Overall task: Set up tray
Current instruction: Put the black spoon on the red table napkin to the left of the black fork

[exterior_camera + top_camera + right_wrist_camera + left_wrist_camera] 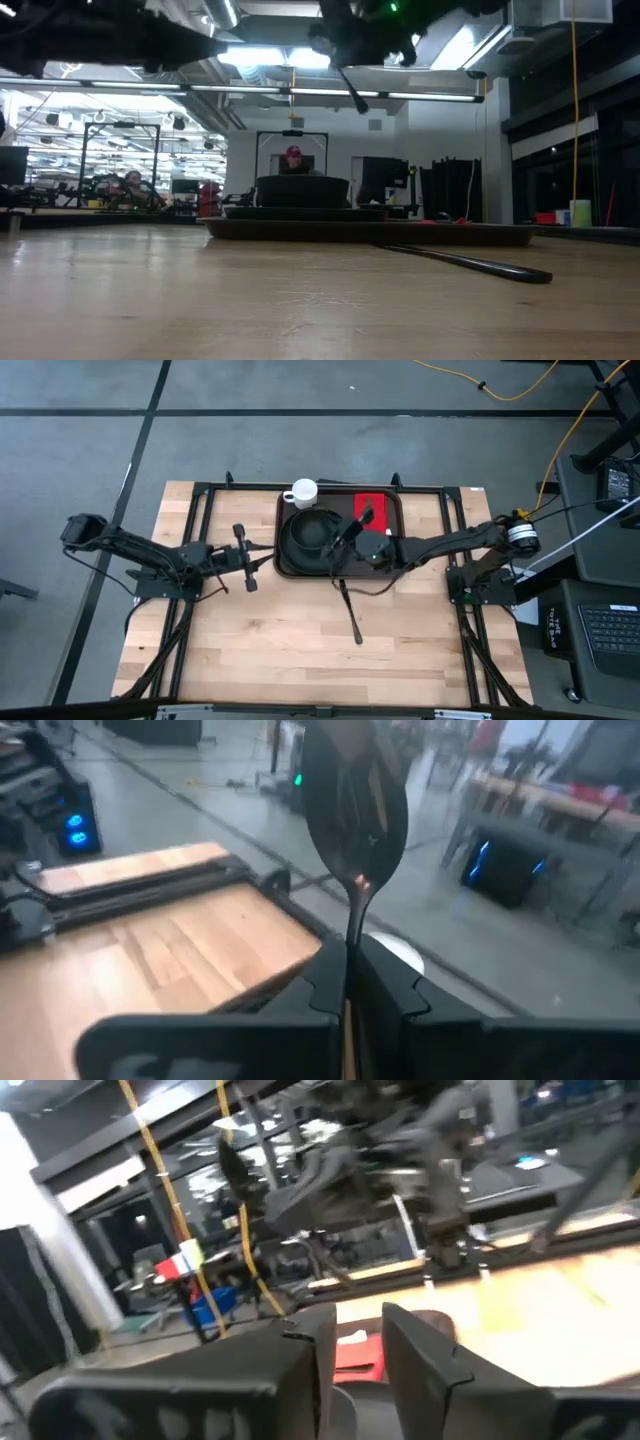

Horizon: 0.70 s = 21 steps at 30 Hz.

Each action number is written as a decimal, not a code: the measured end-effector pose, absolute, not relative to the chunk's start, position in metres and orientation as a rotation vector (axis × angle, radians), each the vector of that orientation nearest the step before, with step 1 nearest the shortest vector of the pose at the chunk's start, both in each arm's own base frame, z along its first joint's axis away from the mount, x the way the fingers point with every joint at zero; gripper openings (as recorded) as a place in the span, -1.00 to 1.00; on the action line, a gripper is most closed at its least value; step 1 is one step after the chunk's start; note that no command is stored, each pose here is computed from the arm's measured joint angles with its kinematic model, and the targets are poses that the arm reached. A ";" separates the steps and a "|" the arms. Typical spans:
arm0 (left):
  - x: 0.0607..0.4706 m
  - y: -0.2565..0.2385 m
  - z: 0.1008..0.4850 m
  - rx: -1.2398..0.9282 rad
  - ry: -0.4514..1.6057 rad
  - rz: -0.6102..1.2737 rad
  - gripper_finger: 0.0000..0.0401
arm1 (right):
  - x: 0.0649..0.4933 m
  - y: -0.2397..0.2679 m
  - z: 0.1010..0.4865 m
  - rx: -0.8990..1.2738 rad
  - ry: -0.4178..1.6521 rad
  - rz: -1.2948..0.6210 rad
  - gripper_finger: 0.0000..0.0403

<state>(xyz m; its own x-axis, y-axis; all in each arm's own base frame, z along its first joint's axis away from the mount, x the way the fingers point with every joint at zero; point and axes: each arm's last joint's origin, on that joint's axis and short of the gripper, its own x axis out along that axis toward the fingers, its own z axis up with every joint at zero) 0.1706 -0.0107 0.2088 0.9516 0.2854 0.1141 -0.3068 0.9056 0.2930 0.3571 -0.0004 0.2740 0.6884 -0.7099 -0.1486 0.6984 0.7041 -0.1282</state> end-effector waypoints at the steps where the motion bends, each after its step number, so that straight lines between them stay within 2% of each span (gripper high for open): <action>1: 0.168 -0.010 0.206 0.316 -0.068 0.291 -0.65 | 0.354 -0.005 0.272 -0.039 0.197 -0.778 -0.90; 13: 0.163 -0.011 0.199 0.311 -0.057 0.231 -0.72 | 0.295 -0.053 0.245 0.317 0.160 -0.816 -0.90; 21: 0.164 -0.011 0.198 0.312 -0.051 0.230 -0.74 | 0.281 -0.075 0.217 0.492 0.192 -0.850 -0.90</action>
